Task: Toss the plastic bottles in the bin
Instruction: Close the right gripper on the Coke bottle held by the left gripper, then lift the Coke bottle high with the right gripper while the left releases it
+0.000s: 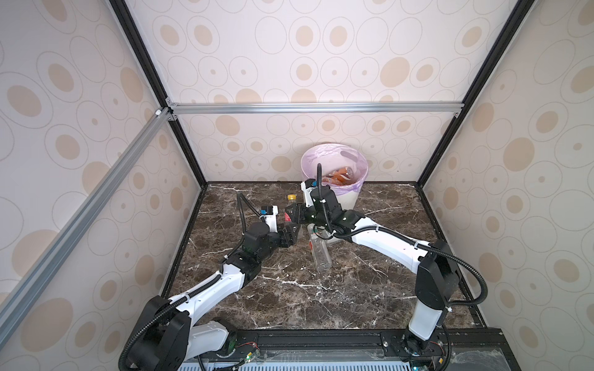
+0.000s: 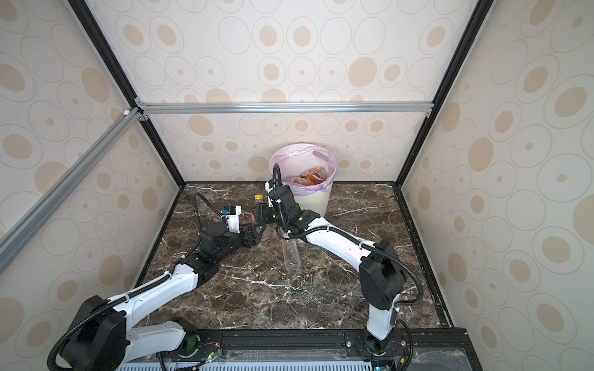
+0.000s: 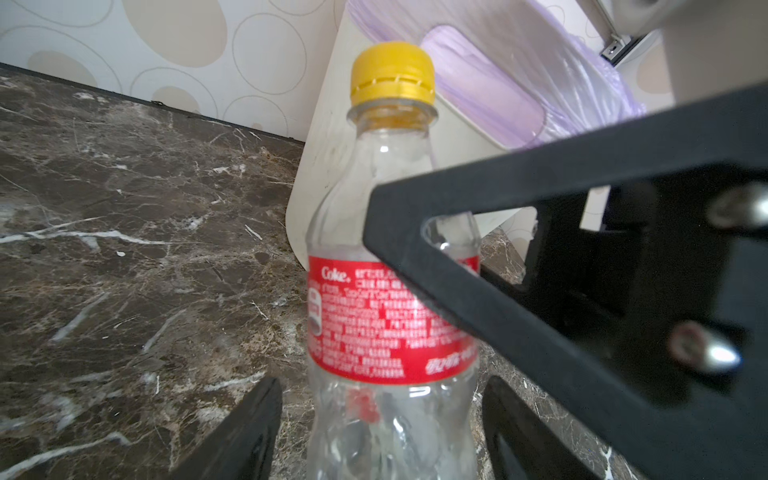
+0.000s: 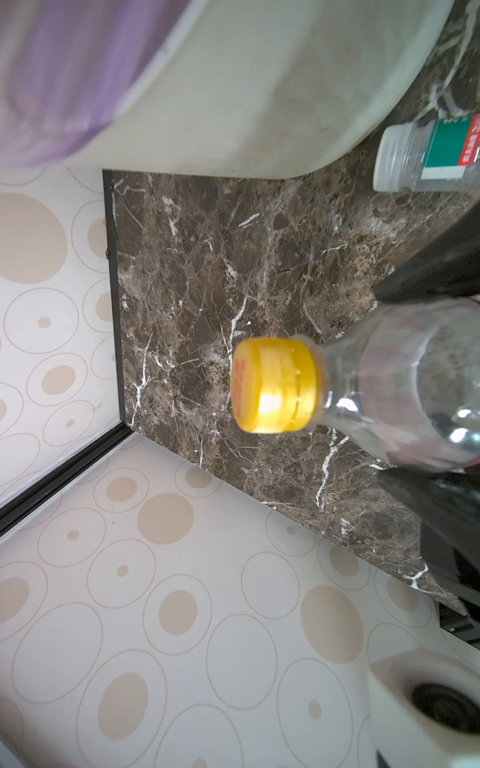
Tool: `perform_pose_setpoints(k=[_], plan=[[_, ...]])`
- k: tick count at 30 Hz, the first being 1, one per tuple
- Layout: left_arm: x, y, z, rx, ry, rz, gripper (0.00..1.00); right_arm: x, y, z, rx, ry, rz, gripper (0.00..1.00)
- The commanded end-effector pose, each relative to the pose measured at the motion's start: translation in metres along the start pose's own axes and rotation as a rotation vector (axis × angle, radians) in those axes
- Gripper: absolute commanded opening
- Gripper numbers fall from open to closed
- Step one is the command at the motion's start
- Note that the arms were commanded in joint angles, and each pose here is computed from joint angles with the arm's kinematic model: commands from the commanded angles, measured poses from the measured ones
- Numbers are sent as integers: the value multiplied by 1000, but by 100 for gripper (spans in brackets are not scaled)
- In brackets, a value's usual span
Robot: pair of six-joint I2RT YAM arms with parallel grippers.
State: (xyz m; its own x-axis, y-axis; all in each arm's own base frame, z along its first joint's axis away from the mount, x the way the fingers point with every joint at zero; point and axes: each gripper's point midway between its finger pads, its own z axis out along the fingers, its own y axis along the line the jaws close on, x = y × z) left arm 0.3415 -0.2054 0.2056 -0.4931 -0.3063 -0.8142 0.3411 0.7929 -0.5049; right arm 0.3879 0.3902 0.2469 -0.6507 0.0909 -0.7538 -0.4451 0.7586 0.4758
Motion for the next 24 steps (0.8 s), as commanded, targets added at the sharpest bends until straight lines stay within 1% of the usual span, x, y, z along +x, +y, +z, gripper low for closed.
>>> perform_pose_setpoints(k=[1, 3, 7, 8, 9, 12, 17, 20, 24], plan=[[-20, -10, -6, 3, -45, 21, 80, -34, 6, -22, -6, -80, -17, 36], [-19, -8, -8, -11, -42, 21, 84, -40, 4, -27, -4, -91, -19, 36], [-24, -5, -13, -41, -50, 28, 97, -52, 2, -40, 4, -120, -37, 36], [-28, -6, -14, -42, -61, 33, 99, -55, 2, -43, 8, -127, -42, 36], [-25, -4, -15, -59, -44, 35, 99, -57, 1, -47, 11, -135, -44, 36], [-30, -3, -18, -79, -44, 43, 99, -66, 1, -57, 14, -159, -60, 36], [-46, -2, -22, -127, -73, 68, 99, -86, 3, -79, 44, -216, -130, 36], [-54, 0, -19, -172, -63, 100, 99, -105, 6, -98, 67, -278, -186, 36], [-59, 3, -9, -224, -4, 148, 99, -142, 8, -137, 124, -400, -253, 38]])
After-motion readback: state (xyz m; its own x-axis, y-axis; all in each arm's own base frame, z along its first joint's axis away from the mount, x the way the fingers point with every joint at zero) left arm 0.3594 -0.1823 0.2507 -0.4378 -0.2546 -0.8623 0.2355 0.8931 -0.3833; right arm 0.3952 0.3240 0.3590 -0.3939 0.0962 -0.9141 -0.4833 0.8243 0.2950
